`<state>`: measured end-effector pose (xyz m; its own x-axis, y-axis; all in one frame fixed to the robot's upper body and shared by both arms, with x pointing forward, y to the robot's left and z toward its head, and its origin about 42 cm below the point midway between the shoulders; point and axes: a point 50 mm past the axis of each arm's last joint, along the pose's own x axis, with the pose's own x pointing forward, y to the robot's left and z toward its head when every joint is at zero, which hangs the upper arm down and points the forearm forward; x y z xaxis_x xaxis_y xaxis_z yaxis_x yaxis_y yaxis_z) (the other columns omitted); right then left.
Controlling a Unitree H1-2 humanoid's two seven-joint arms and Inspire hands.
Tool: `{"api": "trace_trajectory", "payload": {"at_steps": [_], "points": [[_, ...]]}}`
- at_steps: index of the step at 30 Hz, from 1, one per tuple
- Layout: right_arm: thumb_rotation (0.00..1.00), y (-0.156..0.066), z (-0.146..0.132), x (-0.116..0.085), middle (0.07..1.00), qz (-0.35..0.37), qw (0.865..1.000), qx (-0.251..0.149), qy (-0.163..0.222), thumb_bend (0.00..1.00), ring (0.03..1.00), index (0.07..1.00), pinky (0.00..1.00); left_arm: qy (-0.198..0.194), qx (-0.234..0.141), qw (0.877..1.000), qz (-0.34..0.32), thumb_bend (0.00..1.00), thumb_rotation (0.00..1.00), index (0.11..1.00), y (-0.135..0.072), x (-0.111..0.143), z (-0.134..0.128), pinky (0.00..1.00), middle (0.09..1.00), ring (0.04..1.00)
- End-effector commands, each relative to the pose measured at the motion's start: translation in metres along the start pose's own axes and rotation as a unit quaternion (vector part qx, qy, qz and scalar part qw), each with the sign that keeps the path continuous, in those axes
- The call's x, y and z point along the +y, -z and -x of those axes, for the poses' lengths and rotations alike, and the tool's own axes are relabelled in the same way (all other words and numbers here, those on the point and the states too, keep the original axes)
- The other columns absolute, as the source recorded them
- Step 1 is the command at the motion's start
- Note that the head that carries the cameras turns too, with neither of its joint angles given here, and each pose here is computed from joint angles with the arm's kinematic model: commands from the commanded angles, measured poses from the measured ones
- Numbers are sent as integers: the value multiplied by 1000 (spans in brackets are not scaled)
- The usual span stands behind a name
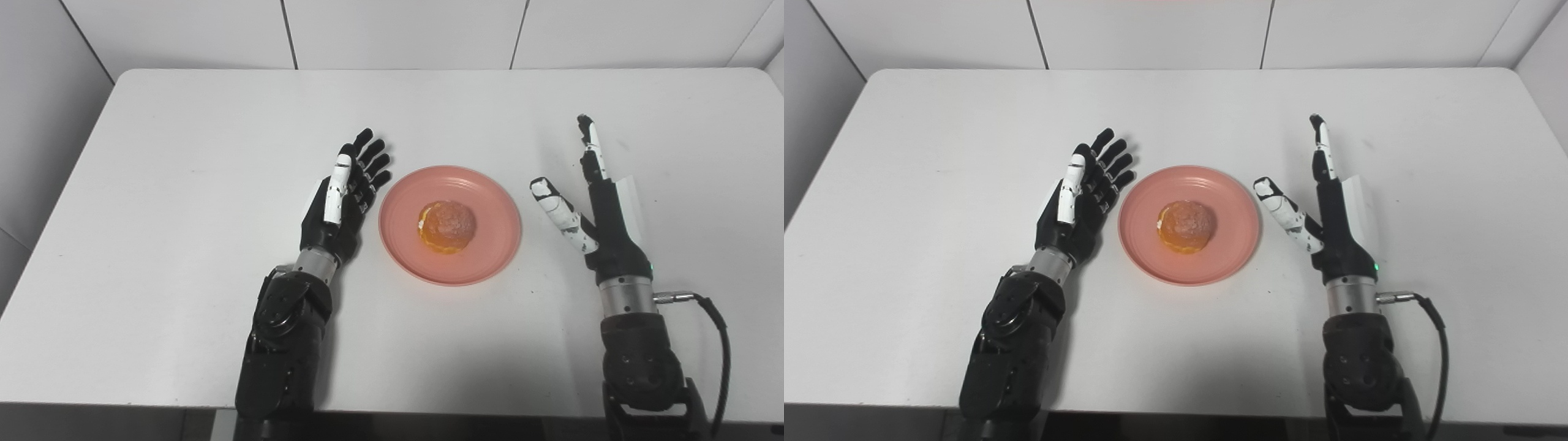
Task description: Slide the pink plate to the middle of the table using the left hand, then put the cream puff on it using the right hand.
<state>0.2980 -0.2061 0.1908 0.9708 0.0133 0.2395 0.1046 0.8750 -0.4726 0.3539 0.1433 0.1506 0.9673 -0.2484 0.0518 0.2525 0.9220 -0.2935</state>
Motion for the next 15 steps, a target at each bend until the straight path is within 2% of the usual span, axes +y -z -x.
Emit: {"api": "trace_trajectory", "payload": {"at_steps": [1, 4, 6, 15], "points": [[1000, -9, 0, 2, 1000, -22, 999, -31, -7, 698, 1000, 1000, 992, -5, -1, 1000, -12, 410, 1000, 975, 1, 6, 3, 989, 990, 985], [1000, -7, 1, 9, 1000, -39, 998, -16, -38, 647, 1000, 1000, 1000, -4, -6, 1000, -22, 405, 1000, 982, -2, 8, 4, 999, 999, 994], [1000, -5, 2, 13, 1000, -47, 998, -4, -52, 573, 1000, 1000, 1000, 1, -10, 999, -35, 407, 1000, 997, -4, 9, 5, 1000, 1000, 999], [1000, 9, 5, 27, 1000, -81, 994, 7, -74, 404, 1000, 1000, 1000, 0, -30, 994, -101, 440, 1000, 1000, -15, 13, 16, 1000, 1000, 1000]]}}
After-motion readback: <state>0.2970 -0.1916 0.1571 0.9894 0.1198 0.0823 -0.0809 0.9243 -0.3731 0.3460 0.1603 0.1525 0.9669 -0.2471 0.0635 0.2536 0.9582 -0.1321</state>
